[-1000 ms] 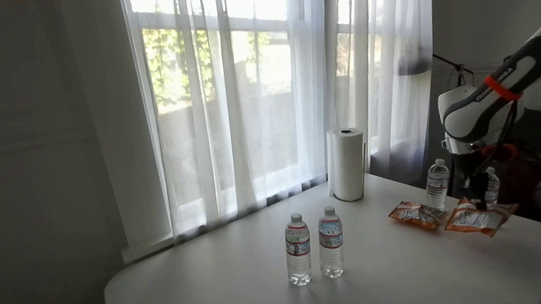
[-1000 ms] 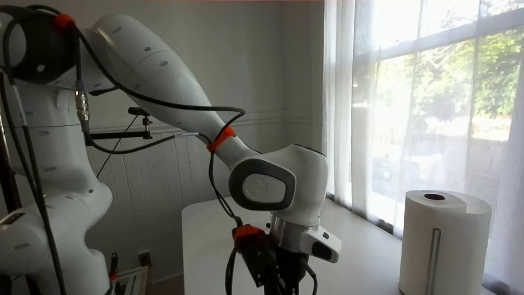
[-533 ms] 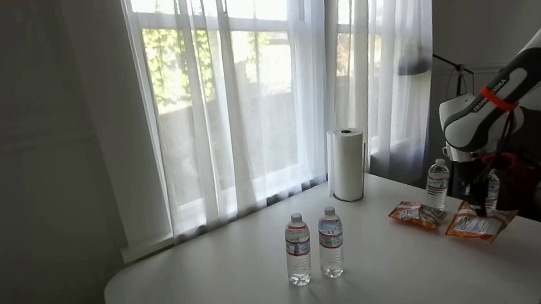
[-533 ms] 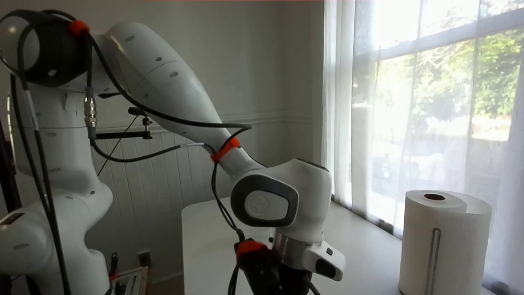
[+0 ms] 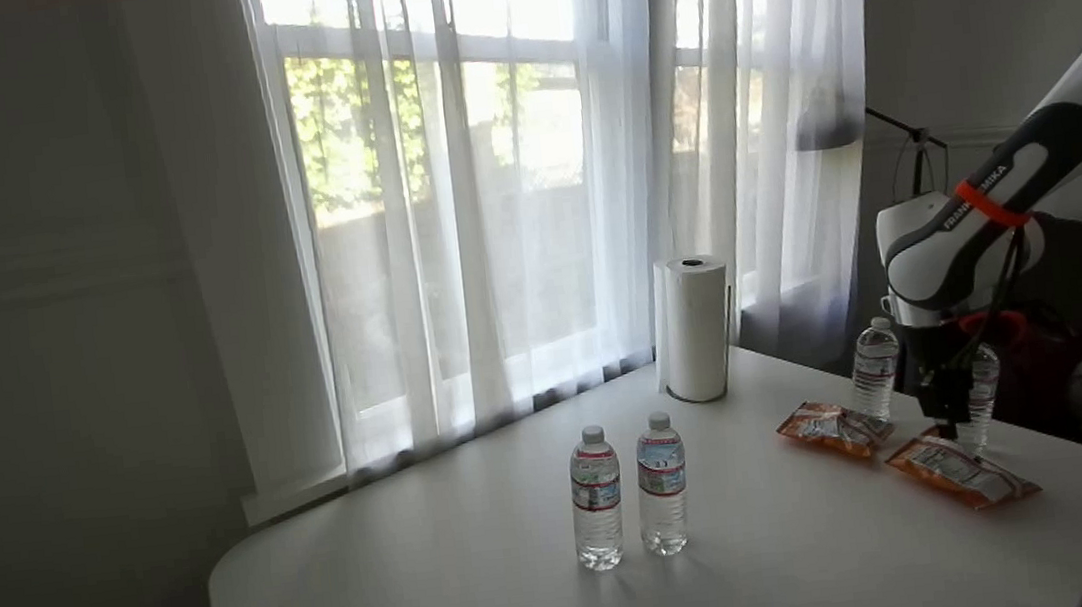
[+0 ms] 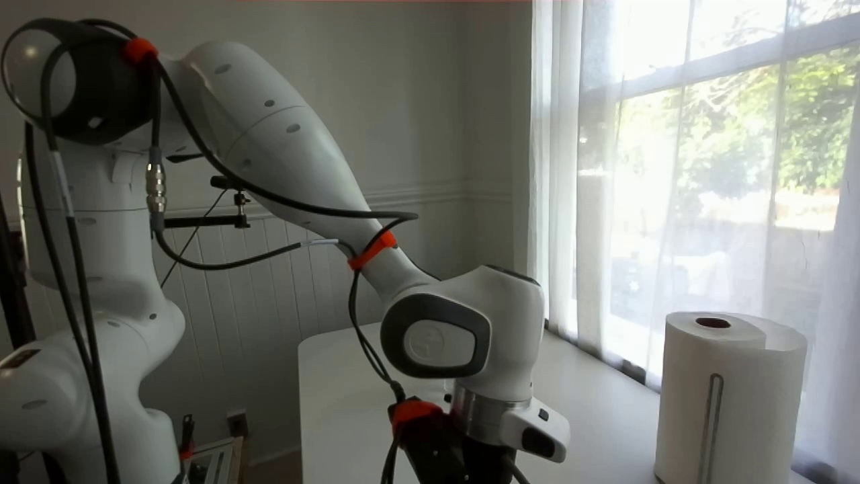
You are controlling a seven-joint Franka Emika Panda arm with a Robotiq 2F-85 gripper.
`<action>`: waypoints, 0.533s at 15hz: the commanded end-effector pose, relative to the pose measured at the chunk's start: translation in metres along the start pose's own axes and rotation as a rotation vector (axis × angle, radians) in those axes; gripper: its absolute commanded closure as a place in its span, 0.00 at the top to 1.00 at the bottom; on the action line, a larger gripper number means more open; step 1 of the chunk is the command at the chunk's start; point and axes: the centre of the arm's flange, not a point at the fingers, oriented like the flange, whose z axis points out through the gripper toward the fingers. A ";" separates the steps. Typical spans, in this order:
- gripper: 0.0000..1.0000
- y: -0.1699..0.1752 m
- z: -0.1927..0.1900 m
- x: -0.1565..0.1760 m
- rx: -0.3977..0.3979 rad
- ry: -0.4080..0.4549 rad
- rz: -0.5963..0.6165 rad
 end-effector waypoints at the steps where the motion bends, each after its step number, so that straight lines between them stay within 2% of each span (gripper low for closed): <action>1: 0.87 -0.010 -0.023 -0.012 -0.005 0.026 -0.016; 3: 0.99 -0.013 -0.036 -0.014 -0.015 0.028 -0.015; 5: 1.00 -0.014 -0.050 -0.020 -0.055 0.042 -0.029; 8: 1.00 -0.010 -0.086 -0.030 -0.093 0.107 -0.012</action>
